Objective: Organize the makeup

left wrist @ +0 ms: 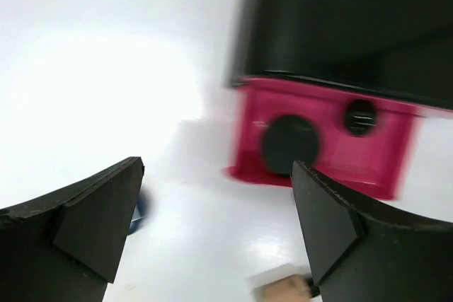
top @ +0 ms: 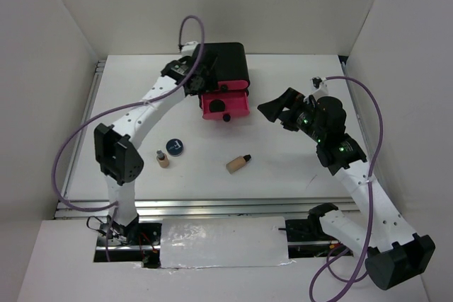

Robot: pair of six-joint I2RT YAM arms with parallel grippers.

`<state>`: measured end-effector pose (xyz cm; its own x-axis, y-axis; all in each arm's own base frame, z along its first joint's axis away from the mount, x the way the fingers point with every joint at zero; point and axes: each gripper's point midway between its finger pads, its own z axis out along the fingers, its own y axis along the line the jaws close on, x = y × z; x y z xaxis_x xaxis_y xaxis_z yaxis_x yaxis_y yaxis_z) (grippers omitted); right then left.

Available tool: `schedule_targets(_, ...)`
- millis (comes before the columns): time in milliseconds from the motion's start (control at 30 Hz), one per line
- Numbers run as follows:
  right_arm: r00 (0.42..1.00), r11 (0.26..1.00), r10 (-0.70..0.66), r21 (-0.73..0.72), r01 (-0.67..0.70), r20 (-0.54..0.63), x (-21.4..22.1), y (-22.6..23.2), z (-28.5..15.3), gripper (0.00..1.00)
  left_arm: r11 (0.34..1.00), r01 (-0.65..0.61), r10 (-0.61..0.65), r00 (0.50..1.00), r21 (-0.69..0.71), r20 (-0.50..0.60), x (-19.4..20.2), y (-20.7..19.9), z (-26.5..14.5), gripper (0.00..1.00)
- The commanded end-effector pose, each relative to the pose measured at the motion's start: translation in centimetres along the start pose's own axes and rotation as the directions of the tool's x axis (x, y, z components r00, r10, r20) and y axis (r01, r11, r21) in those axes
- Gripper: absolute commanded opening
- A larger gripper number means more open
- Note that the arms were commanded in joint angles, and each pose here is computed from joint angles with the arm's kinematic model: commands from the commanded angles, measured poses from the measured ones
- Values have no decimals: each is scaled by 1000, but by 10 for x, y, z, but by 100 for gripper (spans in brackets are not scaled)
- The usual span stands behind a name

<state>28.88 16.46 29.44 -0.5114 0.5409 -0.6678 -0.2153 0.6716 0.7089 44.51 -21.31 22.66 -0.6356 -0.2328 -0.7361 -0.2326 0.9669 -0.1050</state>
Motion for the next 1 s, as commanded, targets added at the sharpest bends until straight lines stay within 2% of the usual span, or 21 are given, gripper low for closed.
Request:
schedule_targets(0,999,998,-43,-45,44,22,-5,11,-7,100,985,69,-84,993,-159,-88,13,69,-9,99)
schedule_targets(33,999,998,-41,-39,42,20,-5,10,-8,100,981,68,-94,985,-182,-142,27,86,-7,99)
schedule_targets(167,999,998,-45,-34,45,16,-6,10,-8,100,978,46,-93,970,-205,-226,62,112,-6,99)
schedule_targets(433,996,995,-56,-83,50,-69,4,20,-1,100,986,14,-79,916,-167,-393,138,131,3,99)
schedule_targets(767,992,988,-61,-149,44,-109,8,31,2,100,993,23,-70,903,-116,-424,166,128,31,99)
schedule_targets(967,992,987,-65,-154,47,-110,8,33,1,100,990,20,-81,898,-142,-433,179,134,44,99)
